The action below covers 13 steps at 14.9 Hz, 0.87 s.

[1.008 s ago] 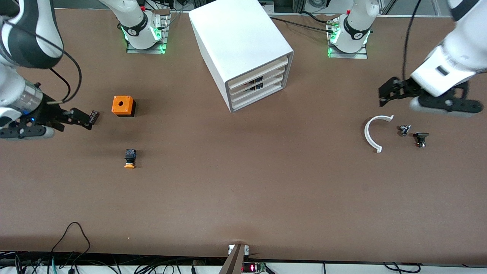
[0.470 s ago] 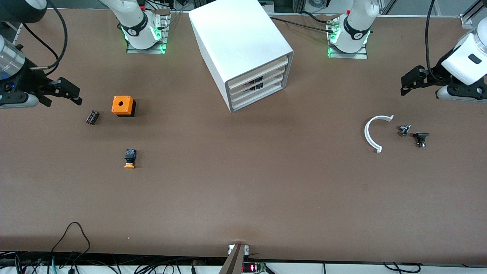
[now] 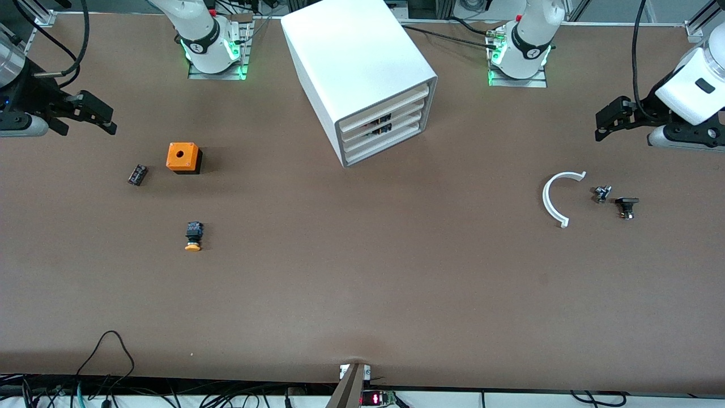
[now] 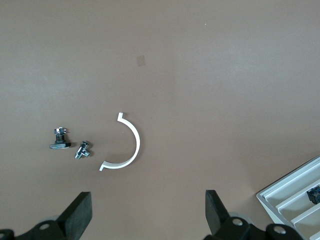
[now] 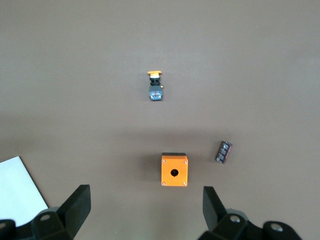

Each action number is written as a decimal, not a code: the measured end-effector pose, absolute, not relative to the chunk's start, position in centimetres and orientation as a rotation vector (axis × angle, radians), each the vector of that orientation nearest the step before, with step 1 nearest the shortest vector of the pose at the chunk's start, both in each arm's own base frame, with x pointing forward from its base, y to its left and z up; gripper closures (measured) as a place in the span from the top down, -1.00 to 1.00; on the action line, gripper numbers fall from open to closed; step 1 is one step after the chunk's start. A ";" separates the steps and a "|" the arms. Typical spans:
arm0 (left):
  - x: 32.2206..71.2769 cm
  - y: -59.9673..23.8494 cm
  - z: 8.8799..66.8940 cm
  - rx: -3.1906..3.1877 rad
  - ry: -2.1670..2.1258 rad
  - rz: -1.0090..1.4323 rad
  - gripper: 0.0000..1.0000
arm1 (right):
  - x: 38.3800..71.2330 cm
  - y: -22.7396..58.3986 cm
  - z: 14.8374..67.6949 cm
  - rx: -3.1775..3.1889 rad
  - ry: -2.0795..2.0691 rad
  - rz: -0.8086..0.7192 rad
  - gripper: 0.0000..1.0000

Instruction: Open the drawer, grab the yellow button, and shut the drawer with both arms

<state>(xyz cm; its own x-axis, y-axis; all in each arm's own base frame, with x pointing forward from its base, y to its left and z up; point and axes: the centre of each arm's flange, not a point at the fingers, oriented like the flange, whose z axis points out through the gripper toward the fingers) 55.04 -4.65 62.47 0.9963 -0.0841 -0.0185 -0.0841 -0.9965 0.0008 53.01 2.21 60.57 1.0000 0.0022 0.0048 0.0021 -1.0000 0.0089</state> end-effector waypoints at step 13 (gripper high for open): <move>55.1 -3.7 62.6 3.139 -0.116 -0.054 1.00 | 52.9 2.8 62.7 3.090 -0.004 0.053 0.99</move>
